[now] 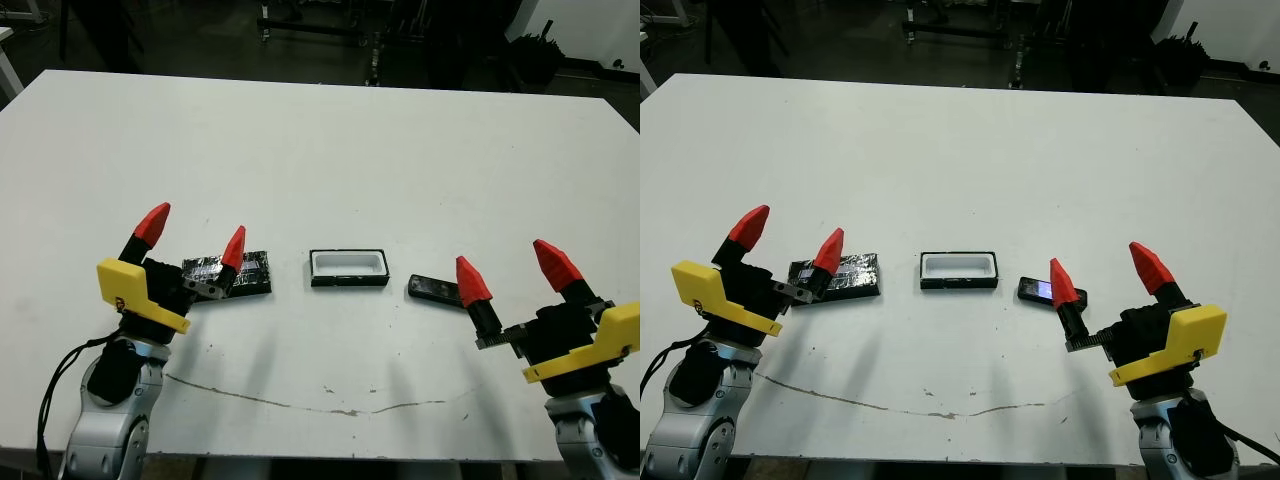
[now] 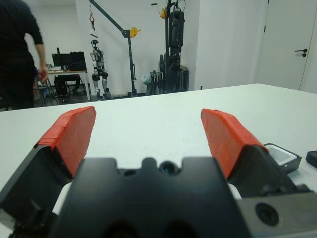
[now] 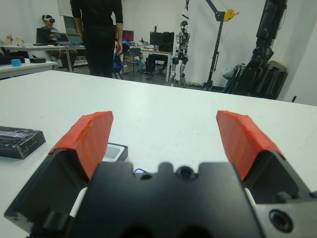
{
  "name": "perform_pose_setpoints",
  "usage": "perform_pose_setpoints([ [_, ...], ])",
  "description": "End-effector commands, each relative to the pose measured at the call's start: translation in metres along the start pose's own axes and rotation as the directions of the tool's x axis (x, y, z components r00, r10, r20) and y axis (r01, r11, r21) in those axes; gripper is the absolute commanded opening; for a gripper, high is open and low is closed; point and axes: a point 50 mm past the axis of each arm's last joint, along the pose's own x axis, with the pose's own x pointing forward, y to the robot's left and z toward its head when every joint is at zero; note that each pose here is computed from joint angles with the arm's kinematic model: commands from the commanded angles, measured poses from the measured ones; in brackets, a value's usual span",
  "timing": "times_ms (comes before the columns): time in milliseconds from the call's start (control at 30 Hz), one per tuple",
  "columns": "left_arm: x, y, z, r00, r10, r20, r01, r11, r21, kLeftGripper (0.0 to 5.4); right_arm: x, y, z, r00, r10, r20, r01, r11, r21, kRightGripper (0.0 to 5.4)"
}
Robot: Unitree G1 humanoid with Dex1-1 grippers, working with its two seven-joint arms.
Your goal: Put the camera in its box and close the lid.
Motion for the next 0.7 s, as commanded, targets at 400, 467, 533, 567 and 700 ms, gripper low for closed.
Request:
perform_pose_setpoints([
  [400, -0.003, -0.003, -0.002, 1.0, 0.003, -0.03, -0.003, 1.0, 0.007, 5.4, 0.009, -0.034, 0.015, 0.983, 0.177, -0.046, -0.181, 0.978, -0.108, 5.39],
  [467, -0.004, -0.003, -0.001, 0.999, 0.005, -0.033, -0.004, 1.0, 0.014, 5.4, 0.017, -0.048, 0.029, 0.971, 0.23, -0.067, -0.238, 0.958, -0.162, 5.39],
  [533, -0.004, -0.003, -0.002, 0.999, 0.004, -0.033, -0.004, 1.0, 0.002, 5.4, 0.028, -0.065, 0.045, 0.947, 0.305, -0.107, -0.32, 0.926, -0.199, 5.39],
  [567, -0.005, -0.004, -0.002, 0.999, 0.004, -0.035, -0.004, 1.0, -0.004, 5.4, 0.034, -0.072, 0.052, 0.929, 0.347, -0.129, -0.367, 0.907, -0.205, 5.39],
  [700, -0.005, -0.005, -0.003, 0.999, 0.004, -0.042, -0.005, 1.0, -0.018, 5.4, 0.056, -0.085, 0.071, 0.829, 0.509, -0.232, -0.549, 0.819, -0.166, 5.39],
])
